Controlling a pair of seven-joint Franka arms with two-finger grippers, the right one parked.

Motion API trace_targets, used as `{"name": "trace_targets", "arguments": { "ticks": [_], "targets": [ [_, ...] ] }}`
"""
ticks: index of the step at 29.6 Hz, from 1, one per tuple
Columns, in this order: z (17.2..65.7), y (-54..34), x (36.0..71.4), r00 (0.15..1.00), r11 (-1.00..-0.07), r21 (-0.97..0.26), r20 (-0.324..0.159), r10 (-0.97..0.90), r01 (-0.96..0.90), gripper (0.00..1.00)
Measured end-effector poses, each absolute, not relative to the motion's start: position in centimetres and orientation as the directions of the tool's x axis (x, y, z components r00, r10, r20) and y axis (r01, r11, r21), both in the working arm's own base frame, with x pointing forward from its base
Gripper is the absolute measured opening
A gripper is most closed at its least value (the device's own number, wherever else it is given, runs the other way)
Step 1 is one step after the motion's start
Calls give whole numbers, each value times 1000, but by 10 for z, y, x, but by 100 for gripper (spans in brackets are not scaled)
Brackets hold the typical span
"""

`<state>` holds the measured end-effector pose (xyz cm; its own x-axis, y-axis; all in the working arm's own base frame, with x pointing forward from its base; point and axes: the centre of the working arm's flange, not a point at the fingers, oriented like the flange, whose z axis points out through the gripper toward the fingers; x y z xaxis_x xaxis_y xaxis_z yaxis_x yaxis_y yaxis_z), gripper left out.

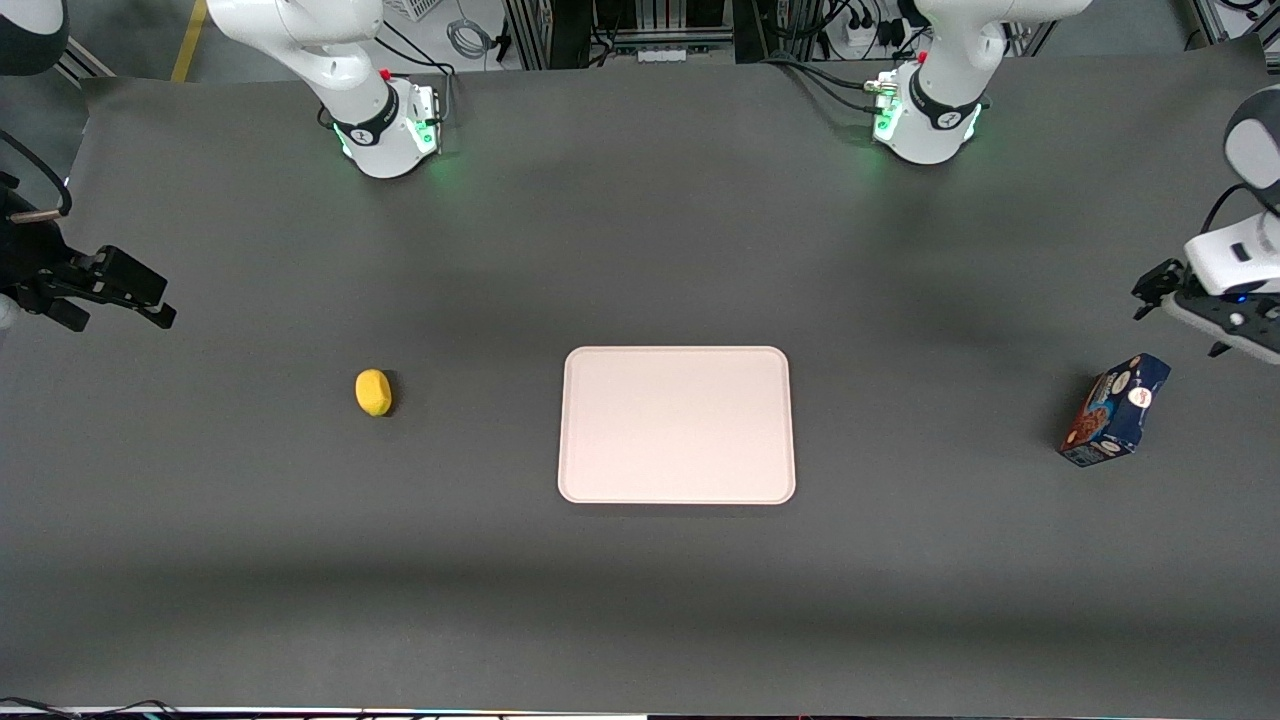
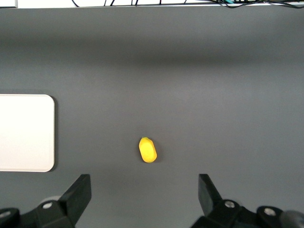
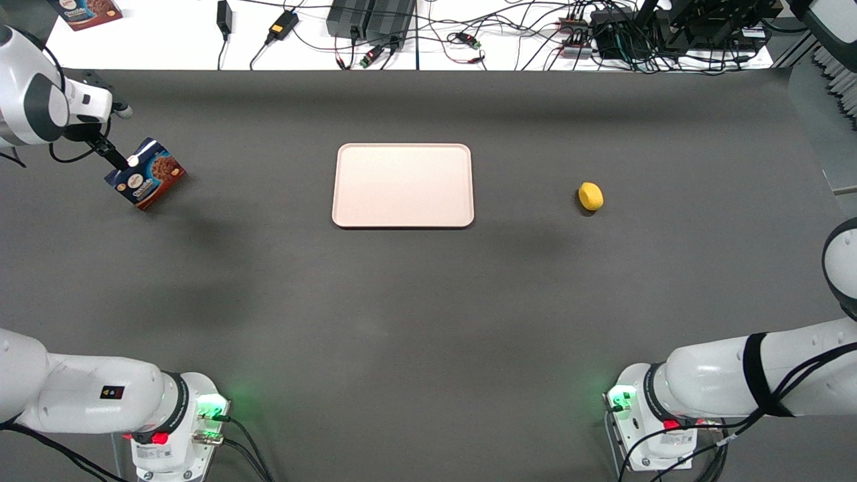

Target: Place cookie box on tray

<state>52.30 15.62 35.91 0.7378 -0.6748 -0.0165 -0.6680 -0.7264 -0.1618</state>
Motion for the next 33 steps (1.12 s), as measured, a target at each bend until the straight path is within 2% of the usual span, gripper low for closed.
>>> {"name": "trace_targets", "arguments": {
  "ticks": [4,11,33],
  "targets": [
    [345,157,527,730,-720,-159,-9,-683,-675,100],
    [318,159,530,717,-717,-106,48,-696,-689,100],
    [287,171,534,721,-722,-130,61,-690,-679,100]
  ]
}}
